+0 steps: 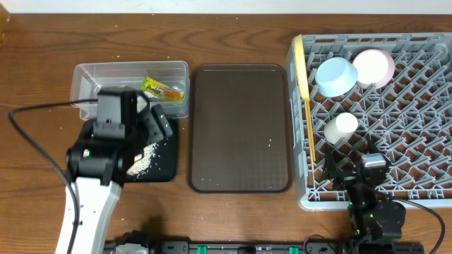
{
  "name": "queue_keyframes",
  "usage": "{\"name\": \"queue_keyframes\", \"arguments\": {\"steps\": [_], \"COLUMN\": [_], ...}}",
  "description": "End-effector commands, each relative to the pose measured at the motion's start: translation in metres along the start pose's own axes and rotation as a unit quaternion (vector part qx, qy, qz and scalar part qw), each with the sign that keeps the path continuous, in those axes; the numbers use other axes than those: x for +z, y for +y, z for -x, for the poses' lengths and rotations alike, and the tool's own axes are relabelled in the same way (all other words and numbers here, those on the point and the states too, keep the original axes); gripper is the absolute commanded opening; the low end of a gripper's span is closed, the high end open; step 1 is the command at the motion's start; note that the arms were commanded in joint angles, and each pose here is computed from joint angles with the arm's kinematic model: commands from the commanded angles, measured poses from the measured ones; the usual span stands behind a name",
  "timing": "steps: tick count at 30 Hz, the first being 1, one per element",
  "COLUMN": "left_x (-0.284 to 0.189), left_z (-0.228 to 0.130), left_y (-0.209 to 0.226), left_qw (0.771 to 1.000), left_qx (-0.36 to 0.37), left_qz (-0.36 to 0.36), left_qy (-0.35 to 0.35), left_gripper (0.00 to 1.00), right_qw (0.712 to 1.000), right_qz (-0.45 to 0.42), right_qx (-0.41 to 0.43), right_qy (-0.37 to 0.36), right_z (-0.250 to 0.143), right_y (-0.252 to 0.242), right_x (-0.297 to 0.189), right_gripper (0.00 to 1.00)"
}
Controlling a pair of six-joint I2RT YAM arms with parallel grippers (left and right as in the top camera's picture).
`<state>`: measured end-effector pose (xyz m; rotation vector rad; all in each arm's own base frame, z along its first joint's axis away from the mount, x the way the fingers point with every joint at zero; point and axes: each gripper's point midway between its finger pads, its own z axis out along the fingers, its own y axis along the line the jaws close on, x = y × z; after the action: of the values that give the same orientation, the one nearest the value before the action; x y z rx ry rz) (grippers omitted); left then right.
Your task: Sort waste into correct bins and load items into the dishwasher rack
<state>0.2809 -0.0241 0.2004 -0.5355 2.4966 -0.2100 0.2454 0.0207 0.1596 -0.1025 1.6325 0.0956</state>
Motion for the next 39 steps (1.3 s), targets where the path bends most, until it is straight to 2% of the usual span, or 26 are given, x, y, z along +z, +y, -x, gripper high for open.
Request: {"name": "queue_keyframes", "arguments": {"steps": [1, 8, 16, 22, 28, 34, 39], "left_x": [0.003, 0.019, 0.04, 0.048, 0.041, 0.04, 0.043], "left_z": [-0.019, -0.063, -0.088, -0.073, -0.048, -0.046, -0.05], "left_y": [0.015, 0.04, 0.053, 0.044, 0.03, 0.03, 0.032], "left_qw": [1.0, 1.0, 0.999, 0.988, 0.957, 0.937, 0.932], "left_qx": [-0.001, -0.003, -0.014, -0.017, -0.021, -0.023, -0.022], "left_qz": [0.015, 0.016, -0.015, -0.069, -0.137, -0.166, -0.172], "left_qy": [0.008, 0.01, -0.045, -0.138, -0.255, -0.306, -0.317], "left_gripper": [0.9, 0.9, 0.9, 0.9, 0.9, 0.9, 0.9], "right_qw": [1.0, 1.0, 1.0, 1.0, 1.0, 1.0, 1.0], "right_qz": [0.002, 0.002, 0.002, 0.002, 0.002, 0.002, 0.002], "right_qx": [-0.006, -0.006, -0.006, -0.006, -0.006, -0.006, -0.006], "right_qy": [-0.001, -0.001, -0.001, -0.001, -0.001, -0.001, -0.001], "right_z": [0.0, 0.0, 0.0, 0.0, 0.0, 0.0, 0.0], "right_y": [0.001, 0.001, 0.001, 0.001, 0.001, 0.001, 0.001], "right_x": [0.0, 0.0, 0.0, 0.0, 0.0, 0.0, 0.0], "right_gripper": [0.99, 0.99, 0.99, 0.99, 0.99, 0.99, 0.99]}}
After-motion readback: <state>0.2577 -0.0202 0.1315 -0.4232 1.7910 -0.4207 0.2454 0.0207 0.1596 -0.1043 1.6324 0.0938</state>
